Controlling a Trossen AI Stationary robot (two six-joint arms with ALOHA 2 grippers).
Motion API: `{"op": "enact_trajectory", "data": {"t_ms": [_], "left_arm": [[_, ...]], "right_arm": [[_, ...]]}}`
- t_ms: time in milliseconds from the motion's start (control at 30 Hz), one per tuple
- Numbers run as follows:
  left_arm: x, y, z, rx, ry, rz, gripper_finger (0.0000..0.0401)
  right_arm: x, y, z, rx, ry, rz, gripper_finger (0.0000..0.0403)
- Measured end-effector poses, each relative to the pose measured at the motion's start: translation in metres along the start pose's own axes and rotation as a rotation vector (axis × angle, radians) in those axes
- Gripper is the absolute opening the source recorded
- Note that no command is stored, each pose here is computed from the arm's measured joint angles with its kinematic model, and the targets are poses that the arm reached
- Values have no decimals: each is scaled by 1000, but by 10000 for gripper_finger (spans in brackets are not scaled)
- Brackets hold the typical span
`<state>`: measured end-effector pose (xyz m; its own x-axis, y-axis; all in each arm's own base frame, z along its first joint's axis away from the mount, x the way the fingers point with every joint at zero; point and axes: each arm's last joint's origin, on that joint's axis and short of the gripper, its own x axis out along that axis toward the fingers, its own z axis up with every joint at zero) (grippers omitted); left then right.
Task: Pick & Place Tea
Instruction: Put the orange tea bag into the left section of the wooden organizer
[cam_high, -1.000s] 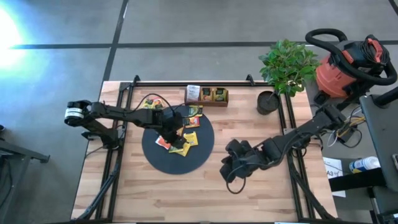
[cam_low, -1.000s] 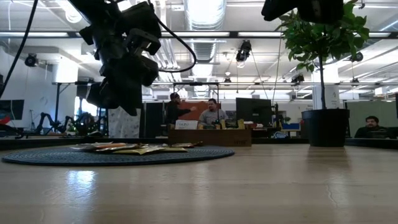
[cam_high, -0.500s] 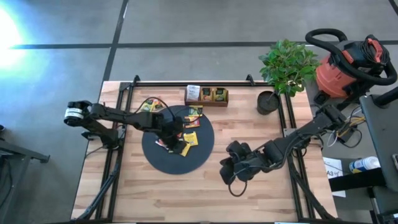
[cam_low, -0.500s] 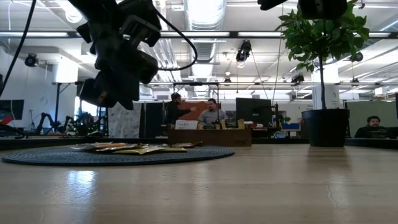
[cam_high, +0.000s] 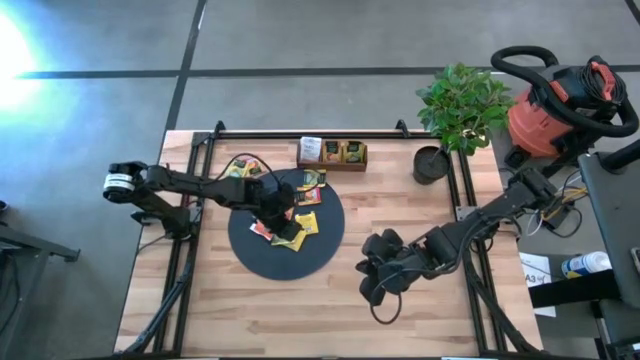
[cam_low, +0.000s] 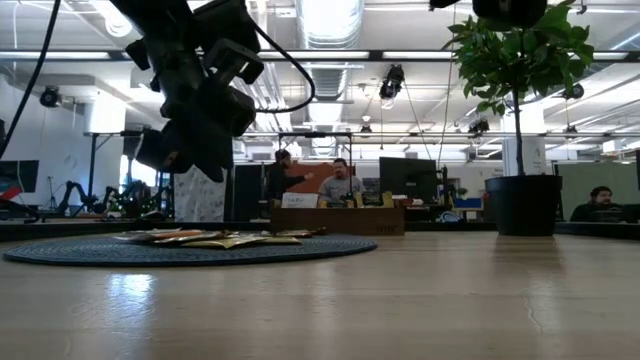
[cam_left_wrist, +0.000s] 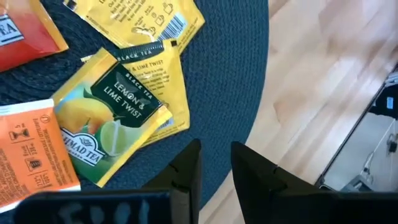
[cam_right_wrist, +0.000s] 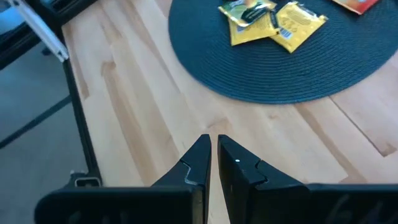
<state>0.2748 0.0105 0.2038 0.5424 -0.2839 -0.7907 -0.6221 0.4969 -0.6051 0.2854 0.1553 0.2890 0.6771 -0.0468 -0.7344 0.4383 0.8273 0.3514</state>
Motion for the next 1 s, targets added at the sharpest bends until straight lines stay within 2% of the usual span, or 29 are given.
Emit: {"op": "enact_trajectory", "data": {"t_ms": [467, 633, 900, 1000], "left_arm": [[0, 0, 0, 48, 0, 1, 80], [0, 0, 0, 39, -1, 1, 80], [0, 0, 0, -97, 0, 1, 80], [0, 0, 0, -123, 0, 1, 80]], "right_arm": [[2, -3, 6, 74, -30, -15, 28], [2, -2, 5, 6, 39, 32, 28], [-1, 3, -3, -198, 157, 132, 28], [-3, 3, -8, -215, 229, 165, 28]]}}
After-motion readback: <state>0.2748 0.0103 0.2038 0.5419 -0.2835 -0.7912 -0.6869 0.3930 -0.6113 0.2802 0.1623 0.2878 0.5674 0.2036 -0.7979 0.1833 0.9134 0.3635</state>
